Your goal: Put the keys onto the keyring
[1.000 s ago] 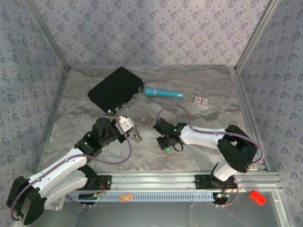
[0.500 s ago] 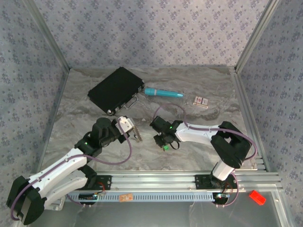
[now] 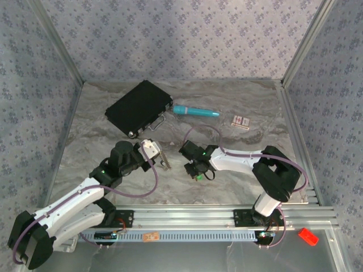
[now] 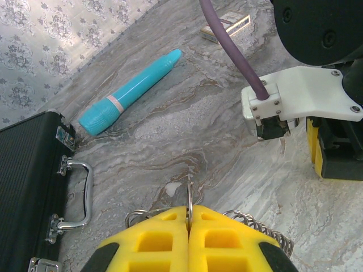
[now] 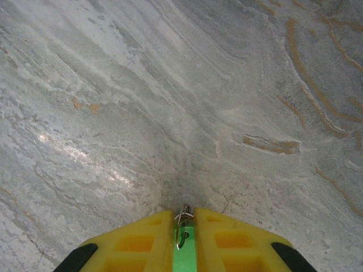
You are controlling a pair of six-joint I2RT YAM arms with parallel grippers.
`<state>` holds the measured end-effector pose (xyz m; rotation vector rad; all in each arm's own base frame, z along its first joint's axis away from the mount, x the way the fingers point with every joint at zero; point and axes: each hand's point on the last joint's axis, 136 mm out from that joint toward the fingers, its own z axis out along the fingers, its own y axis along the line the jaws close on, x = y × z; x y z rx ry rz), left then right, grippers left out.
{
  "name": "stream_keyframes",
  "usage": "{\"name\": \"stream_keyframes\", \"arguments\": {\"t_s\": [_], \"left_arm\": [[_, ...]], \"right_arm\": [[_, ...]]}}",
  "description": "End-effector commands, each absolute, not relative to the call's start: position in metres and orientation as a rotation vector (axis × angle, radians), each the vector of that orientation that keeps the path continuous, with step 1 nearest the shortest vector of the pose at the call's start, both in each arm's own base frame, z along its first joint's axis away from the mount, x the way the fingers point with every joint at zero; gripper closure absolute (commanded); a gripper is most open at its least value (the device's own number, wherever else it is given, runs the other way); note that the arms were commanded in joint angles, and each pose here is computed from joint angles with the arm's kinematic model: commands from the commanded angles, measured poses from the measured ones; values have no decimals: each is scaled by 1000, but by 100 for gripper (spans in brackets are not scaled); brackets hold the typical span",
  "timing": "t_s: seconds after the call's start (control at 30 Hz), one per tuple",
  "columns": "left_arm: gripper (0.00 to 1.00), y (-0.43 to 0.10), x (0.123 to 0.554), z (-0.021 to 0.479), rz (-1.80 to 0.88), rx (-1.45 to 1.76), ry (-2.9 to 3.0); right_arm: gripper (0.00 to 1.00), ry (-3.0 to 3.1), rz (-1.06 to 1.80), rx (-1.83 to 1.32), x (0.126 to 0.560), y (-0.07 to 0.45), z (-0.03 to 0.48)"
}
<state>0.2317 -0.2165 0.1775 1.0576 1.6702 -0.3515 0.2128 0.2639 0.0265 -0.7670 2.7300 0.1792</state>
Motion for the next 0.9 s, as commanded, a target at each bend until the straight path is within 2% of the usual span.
{"name": "stream_keyframes", "arguments": {"t_s": [0.0,0.27,0.5,0.87], "left_arm": [[100,-226,231,204,-378,1058,1578],[100,-225,230,203,-377,1060,1579],[100,-225,230,204,-375,1058,1576],[100,-224,229,205,-374,1057,1574]], "right_arm": [[84,2728,138,-776,215,263,31],[88,2726,120,-778,217,262,30],[86,2734,112,-788,215,263,27],[89,2741,105,-792,215,263,26]]}}
